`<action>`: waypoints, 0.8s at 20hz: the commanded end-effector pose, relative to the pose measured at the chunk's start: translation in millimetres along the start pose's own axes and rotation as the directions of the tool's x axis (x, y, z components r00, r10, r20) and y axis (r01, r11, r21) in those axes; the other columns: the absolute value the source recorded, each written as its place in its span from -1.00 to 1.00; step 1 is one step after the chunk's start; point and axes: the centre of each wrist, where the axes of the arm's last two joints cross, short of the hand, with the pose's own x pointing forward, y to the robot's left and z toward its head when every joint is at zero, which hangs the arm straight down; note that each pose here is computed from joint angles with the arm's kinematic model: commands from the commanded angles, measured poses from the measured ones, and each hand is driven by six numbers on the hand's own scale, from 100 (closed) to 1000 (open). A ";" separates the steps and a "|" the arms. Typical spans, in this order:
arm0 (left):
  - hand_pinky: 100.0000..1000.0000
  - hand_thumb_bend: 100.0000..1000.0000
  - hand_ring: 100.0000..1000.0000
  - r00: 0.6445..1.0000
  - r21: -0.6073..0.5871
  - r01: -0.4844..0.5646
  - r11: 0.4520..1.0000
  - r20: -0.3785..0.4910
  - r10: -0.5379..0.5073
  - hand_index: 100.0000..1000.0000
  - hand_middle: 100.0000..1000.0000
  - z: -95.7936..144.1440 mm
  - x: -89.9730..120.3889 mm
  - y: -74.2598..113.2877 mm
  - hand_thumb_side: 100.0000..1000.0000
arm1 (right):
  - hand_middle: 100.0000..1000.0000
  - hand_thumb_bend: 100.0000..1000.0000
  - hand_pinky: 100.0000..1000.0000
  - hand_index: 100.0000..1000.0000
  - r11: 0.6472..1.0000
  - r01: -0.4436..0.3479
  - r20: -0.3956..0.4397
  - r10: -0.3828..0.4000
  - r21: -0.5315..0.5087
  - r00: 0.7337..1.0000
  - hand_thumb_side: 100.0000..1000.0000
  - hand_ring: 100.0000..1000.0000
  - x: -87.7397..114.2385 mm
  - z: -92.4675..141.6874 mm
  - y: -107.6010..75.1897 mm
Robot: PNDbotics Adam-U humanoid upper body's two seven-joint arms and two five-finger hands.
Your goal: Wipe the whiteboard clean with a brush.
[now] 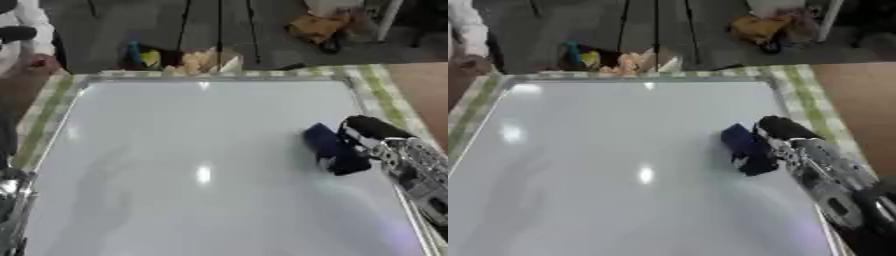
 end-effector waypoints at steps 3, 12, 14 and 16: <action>0.26 -0.93 0.55 1.000 0.000 -0.001 1.000 0.030 0.001 0.42 0.50 -5.7 5.5 1.1 1.00 | -0.40 -1.00 -0.12 -0.73 0.999 -0.038 0.017 0.038 0.008 0.999 -0.21 0.26 1.5 3.8 -4.6; 0.26 -0.93 0.55 1.000 0.003 0.000 1.000 0.029 0.000 0.42 0.50 -5.8 5.5 1.0 1.00 | -0.48 -1.00 -0.17 -0.70 0.998 -0.055 0.061 0.054 0.016 0.997 -0.15 0.21 9.0 14.7 -4.0; 0.26 -0.93 0.55 1.000 0.004 0.000 1.000 0.029 0.000 0.42 0.50 -6.0 5.5 1.1 1.00 | -0.50 -1.00 -0.18 -0.71 0.998 -0.058 0.067 0.057 0.017 0.996 -0.16 0.20 10.1 16.1 -3.6; 0.26 -0.94 0.55 1.000 0.004 -0.001 1.000 0.030 0.001 0.42 0.50 -6.1 5.7 0.8 1.00 | -0.49 -1.00 -0.18 -0.69 0.998 -0.060 0.074 0.058 0.021 0.996 -0.16 0.20 11.5 17.1 -3.1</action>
